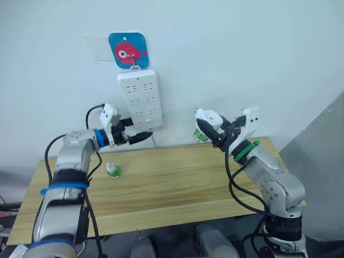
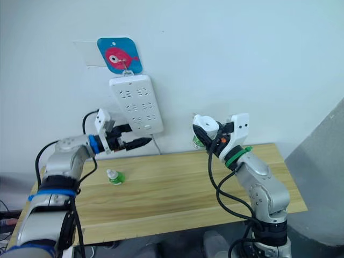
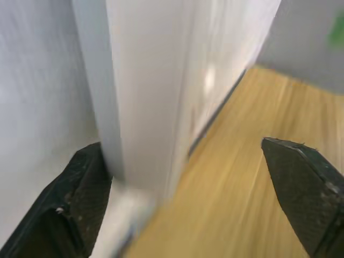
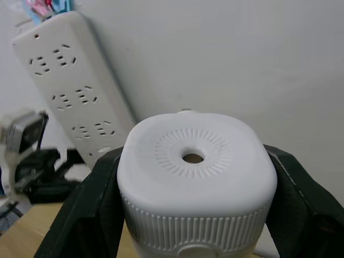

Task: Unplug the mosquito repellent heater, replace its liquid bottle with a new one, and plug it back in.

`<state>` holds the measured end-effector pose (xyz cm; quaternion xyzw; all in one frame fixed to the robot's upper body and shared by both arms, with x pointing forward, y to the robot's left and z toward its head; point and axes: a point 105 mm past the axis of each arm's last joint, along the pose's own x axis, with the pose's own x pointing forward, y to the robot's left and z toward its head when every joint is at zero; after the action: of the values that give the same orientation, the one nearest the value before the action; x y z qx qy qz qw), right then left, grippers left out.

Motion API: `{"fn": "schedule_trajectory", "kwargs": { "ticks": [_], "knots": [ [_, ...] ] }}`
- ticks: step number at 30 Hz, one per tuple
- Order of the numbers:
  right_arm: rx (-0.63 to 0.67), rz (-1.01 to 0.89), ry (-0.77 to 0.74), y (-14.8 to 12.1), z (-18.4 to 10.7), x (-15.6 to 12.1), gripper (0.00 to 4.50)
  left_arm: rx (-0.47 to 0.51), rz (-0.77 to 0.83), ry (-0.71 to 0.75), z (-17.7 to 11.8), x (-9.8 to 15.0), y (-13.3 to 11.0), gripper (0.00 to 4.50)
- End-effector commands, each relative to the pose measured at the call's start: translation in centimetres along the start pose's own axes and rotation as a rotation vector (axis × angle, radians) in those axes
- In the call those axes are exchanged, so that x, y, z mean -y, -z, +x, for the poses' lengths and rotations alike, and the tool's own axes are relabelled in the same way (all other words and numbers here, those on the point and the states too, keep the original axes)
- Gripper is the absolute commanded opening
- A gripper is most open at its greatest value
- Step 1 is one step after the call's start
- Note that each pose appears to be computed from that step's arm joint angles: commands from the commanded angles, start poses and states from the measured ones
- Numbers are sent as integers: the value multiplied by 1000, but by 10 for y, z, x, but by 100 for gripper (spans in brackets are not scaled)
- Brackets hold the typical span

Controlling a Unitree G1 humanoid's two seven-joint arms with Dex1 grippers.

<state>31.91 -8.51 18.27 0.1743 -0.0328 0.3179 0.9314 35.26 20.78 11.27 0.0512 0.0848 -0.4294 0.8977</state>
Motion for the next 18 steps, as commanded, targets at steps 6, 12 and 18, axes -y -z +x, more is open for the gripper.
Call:
{"fn": "schedule_trajectory", "kwargs": {
  "ticks": [6, 12, 18],
  "knots": [
    [99, 207, 20, -1, -9, 25, 302, 109, 60, 32, -1, 69, -11, 448],
    [116, 433, -4, 6, -9, 30, 302, 251, 191, 112, 39, 119, -33, 448],
    [127, 618, -47, 5, -15, 30, 302, 370, 283, 154, 80, 138, -49, 448]
  ]
}}
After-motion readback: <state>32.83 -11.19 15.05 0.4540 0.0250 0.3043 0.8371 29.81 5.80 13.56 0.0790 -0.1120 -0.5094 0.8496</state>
